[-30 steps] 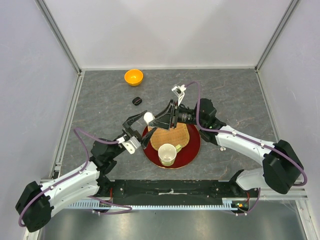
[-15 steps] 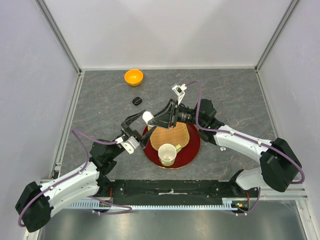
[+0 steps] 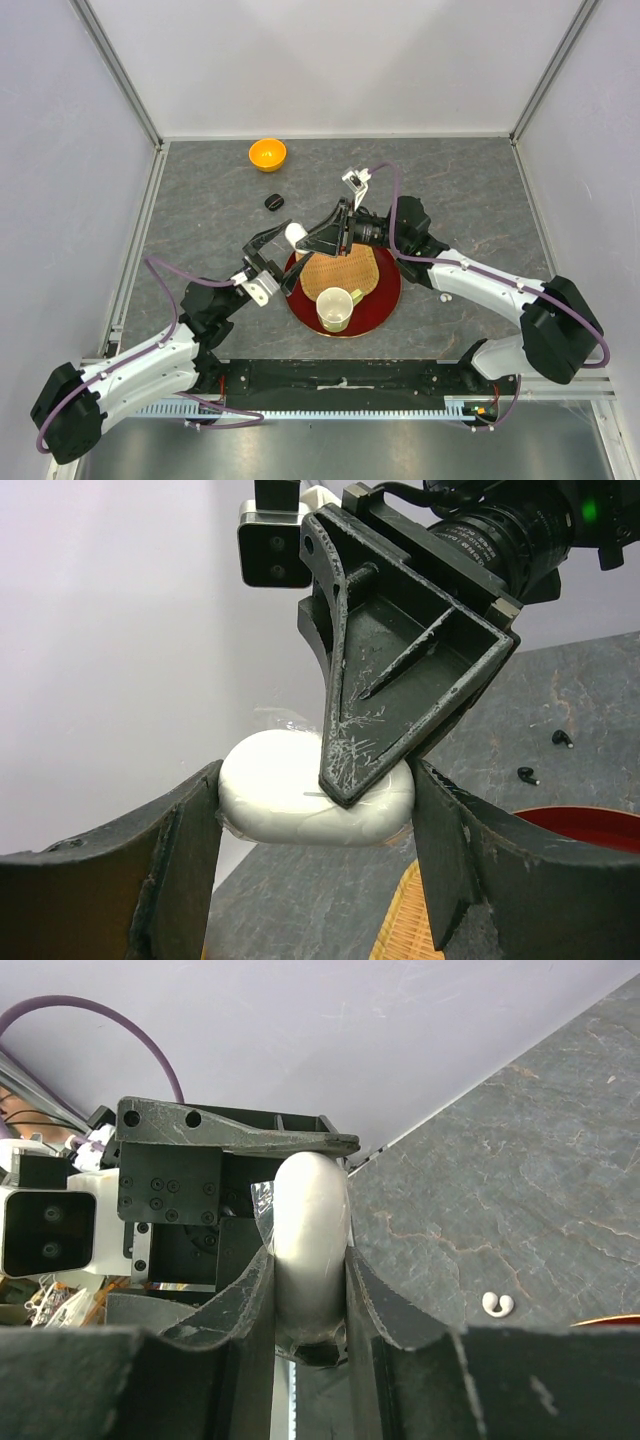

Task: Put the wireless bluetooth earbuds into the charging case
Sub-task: Pick up the charging case at the center of the board.

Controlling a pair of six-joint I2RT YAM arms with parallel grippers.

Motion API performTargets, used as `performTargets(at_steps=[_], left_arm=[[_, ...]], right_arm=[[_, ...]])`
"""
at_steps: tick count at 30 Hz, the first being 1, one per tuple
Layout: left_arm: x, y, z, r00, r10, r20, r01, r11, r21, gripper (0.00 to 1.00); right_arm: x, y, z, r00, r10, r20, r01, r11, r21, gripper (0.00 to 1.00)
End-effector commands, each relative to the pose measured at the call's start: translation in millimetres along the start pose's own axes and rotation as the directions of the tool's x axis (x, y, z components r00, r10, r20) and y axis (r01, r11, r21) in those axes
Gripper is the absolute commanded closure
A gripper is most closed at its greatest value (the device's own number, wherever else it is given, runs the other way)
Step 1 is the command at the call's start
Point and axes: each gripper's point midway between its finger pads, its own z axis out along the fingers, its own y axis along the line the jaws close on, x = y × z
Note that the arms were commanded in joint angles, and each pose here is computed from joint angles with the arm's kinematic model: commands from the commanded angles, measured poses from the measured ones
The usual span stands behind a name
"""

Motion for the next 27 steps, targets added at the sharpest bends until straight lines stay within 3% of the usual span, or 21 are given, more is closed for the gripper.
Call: performTargets(at_steps=[1, 2, 3, 4, 9, 12, 17, 19, 22, 26, 27], left_arm=[[-12.7, 4.0, 1.6, 0.998, -0.038, 0.048, 0.039, 0.999, -0.018, 0.5], [-14.7, 5.1, 0.5, 0.997, -0.049, 0.053, 0.051, 0.998, -0.023, 0.41], [-13.6, 4.1, -1.2, 0.997, -0.066, 0.049, 0.067, 0.997, -0.025, 0.2], [-12.8, 4.5, -2.1, 0.995, -0.091, 0.042, 0.093, 0.995, -0.032, 0.16], [-4.2, -0.7, -15.8, 0.98, -0.196, -0.031, 0.194, 0.98, -0.039, 0.13], [-10.1, 7.8, -23.7, 0.953, -0.303, -0.022, 0.3, 0.948, -0.104, 0.12], [-10.2, 22.0, -28.1, 0.879, -0.466, -0.102, 0.439, 0.874, -0.209, 0.11], [1.1, 10.3, -26.5, 0.847, -0.491, -0.205, 0.46, 0.869, -0.181, 0.11], [-5.1, 1.9, -11.8, 0.812, -0.52, -0.265, 0.511, 0.853, -0.108, 0.11], [-13.3, -1.6, 2.1, 0.749, -0.607, -0.266, 0.624, 0.781, -0.026, 0.1], [-22.8, -11.2, 2.6, 0.718, -0.643, -0.267, 0.676, 0.736, 0.043, 0.1]], right_arm=[[4.4, 15.6, 4.5, 0.998, -0.039, -0.058, 0.037, 0.999, -0.034, 0.98], [0.8, 15.2, 5.0, 0.997, -0.051, -0.057, 0.049, 0.999, -0.023, 0.99], [-0.6, 10.5, 5.2, 0.994, -0.09, -0.059, 0.09, 0.996, -0.003, 1.0], [0.7, 6.0, 4.5, 0.992, -0.086, -0.091, 0.089, 0.995, 0.034, 1.0], [-12.5, -20.8, -12.8, 0.969, -0.206, -0.14, 0.225, 0.963, 0.145, 1.0], [-26.4, -29.4, -29.2, 0.965, -0.224, -0.137, 0.245, 0.957, 0.159, 1.0], [-20.2, -37.7, -45.9, 0.935, -0.276, -0.222, 0.309, 0.942, 0.129, 1.0], [-9.1, -37.2, -52.2, 0.922, -0.267, -0.282, 0.309, 0.944, 0.117, 1.0], [1.8, -33.2, -62.4, 0.886, -0.314, -0.342, 0.36, 0.929, 0.08, 1.0], [3.8, -28.7, -73.2, 0.854, -0.371, -0.365, 0.425, 0.902, 0.076, 1.0], [5.5, -27.7, -75.6, 0.852, -0.369, -0.371, 0.425, 0.902, 0.079, 1.0]])
